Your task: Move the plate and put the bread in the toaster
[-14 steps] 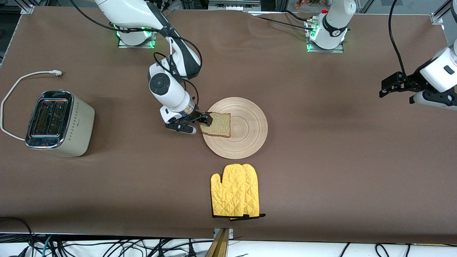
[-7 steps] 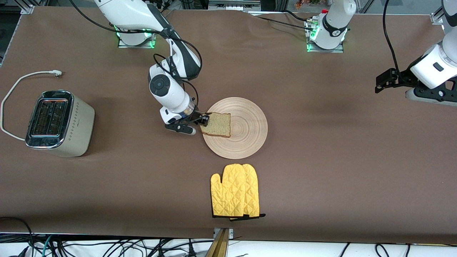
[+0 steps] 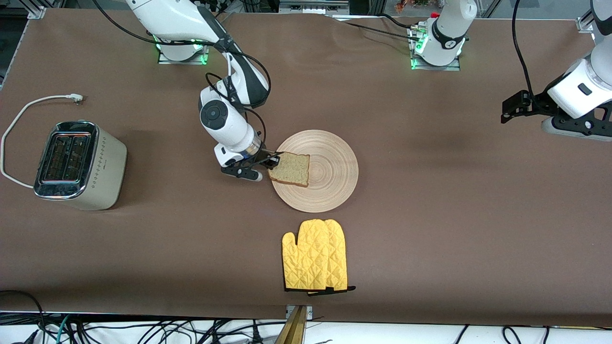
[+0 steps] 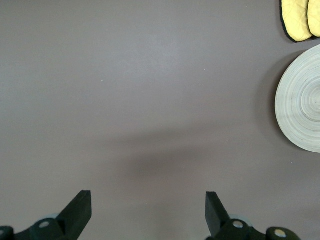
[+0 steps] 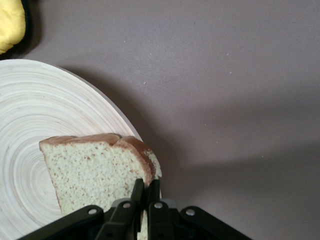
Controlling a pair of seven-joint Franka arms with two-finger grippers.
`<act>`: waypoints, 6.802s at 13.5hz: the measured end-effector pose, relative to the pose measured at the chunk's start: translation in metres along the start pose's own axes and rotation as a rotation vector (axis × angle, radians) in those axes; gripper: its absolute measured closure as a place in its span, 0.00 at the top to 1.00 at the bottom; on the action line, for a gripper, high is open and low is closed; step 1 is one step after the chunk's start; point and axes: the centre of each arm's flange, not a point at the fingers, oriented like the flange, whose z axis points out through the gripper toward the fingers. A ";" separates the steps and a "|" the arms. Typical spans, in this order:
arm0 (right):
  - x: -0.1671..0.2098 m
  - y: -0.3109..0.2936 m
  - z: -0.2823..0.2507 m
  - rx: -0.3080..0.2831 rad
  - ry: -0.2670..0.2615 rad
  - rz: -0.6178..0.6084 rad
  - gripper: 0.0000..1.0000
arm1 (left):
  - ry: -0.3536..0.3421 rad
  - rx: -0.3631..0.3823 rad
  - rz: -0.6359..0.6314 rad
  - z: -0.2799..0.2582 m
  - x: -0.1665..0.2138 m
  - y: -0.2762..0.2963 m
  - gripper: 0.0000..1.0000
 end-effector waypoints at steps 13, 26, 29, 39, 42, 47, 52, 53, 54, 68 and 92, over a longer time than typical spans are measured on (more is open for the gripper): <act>0.102 0.072 -0.204 -0.376 -0.139 -0.271 0.04 | -0.021 -0.002 0.000 0.002 -0.002 0.000 1.00; 0.201 0.315 -0.360 -0.894 -0.242 -0.361 0.04 | -0.022 -0.002 0.006 0.001 -0.002 0.003 1.00; 0.212 0.327 -0.330 -0.932 -0.290 -0.352 0.04 | -0.022 -0.002 0.006 0.001 -0.002 0.004 1.00; 0.227 0.335 -0.301 -1.005 -0.280 -0.350 0.04 | -0.024 -0.002 0.007 0.002 -0.002 0.004 1.00; 0.232 0.328 -0.283 -1.023 -0.259 -0.345 0.04 | -0.024 -0.002 0.008 0.002 -0.002 0.004 1.00; 0.235 0.317 -0.253 -1.054 -0.232 -0.318 0.04 | -0.024 -0.002 0.008 0.002 -0.002 0.004 1.00; 0.232 0.299 -0.246 -1.063 -0.210 -0.318 0.04 | -0.024 -0.002 0.008 0.002 -0.002 0.005 1.00; 0.232 0.299 -0.246 -1.062 -0.205 -0.321 0.04 | -0.024 -0.002 0.008 0.002 -0.002 0.005 1.00; 0.233 0.298 -0.247 -1.061 -0.198 -0.324 0.04 | -0.025 -0.002 0.008 0.002 -0.002 0.005 1.00; 0.232 0.312 -0.256 -1.008 -0.112 -0.347 0.04 | -0.025 -0.002 0.008 0.002 -0.002 0.005 1.00; 0.131 0.219 -0.309 -0.525 -0.114 -0.208 1.00 | -0.025 -0.001 0.010 0.002 -0.002 0.006 1.00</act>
